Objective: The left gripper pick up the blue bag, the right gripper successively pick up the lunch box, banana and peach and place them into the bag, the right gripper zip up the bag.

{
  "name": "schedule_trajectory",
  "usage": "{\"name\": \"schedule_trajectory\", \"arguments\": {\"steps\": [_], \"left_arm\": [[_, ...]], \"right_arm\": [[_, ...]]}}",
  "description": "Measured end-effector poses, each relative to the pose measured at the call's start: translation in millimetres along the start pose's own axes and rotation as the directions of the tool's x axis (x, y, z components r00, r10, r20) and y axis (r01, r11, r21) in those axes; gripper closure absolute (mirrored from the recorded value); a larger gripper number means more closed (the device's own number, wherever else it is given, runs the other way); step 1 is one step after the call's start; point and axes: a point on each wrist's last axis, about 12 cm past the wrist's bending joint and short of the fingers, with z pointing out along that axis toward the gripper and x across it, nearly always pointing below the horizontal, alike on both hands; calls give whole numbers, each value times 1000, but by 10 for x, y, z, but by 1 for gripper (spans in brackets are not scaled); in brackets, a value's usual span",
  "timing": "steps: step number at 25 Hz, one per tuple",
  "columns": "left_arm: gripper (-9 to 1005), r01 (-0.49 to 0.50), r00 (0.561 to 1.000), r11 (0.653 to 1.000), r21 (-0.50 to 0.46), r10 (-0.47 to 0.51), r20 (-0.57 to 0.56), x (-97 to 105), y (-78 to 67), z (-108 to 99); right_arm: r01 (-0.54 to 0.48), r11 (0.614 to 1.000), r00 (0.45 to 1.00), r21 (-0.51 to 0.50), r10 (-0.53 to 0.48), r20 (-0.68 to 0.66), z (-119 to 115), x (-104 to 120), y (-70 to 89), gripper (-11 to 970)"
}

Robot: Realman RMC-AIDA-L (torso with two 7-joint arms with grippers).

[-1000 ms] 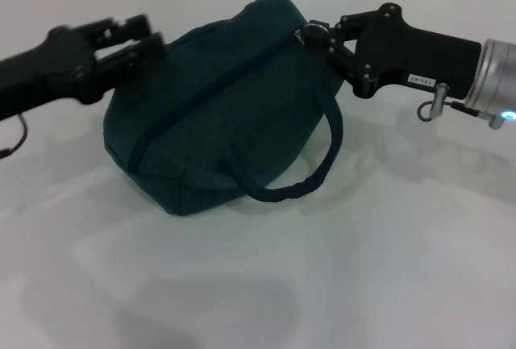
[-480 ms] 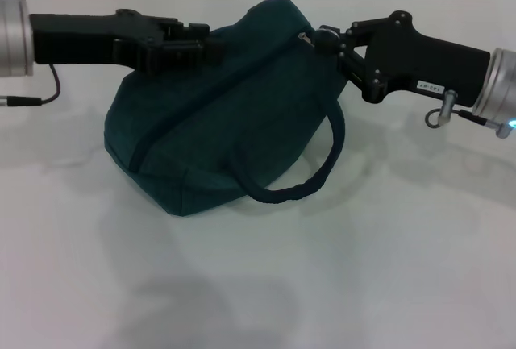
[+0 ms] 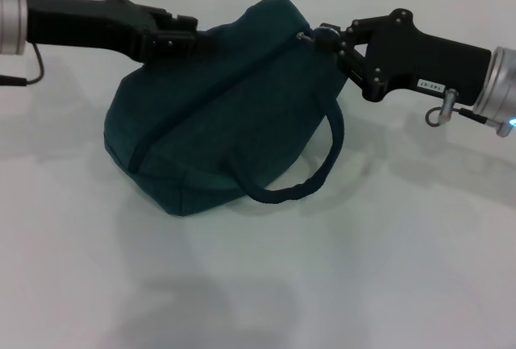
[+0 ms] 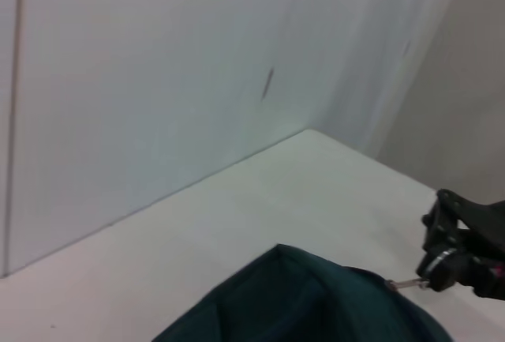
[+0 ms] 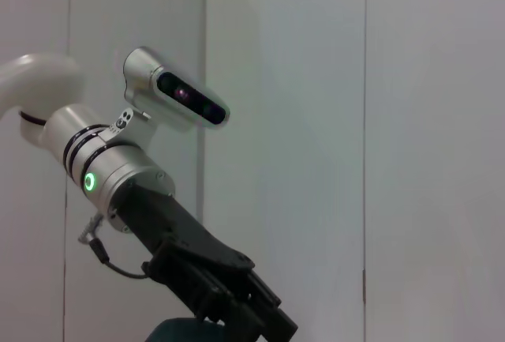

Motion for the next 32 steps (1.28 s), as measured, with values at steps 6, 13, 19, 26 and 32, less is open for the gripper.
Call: {"name": "schedule_trajectory", "arguments": {"steps": [6, 13, 19, 26, 32], "left_arm": [[478, 18, 1000, 1000, -24, -19, -19, -28, -4, -33], [455, 50, 995, 998, -32, -52, -88, -30, -19, 10], [260, 64, 990, 998, -27, -66, -121, -57, -33, 49], [309, 22, 992, 999, -23, -25, -123, -61, -32, 47], [412, 24, 992, 999, -29, -27, -123, -43, -22, 30]], "right_arm": [[0, 1000, 1000, 0, 0, -2, 3, 3, -1, 910], [7, 1000, 1000, 8, -7, 0, -12, 3, -10, 909], [11, 1000, 1000, 16, -11, 12, -18, -23, -29, 908], [12, 999, 999, 49, -14, 32, -65, -60, -89, 907], [0, 996, 998, 88, -6, 64, -123, -91, -143, 906]]}}
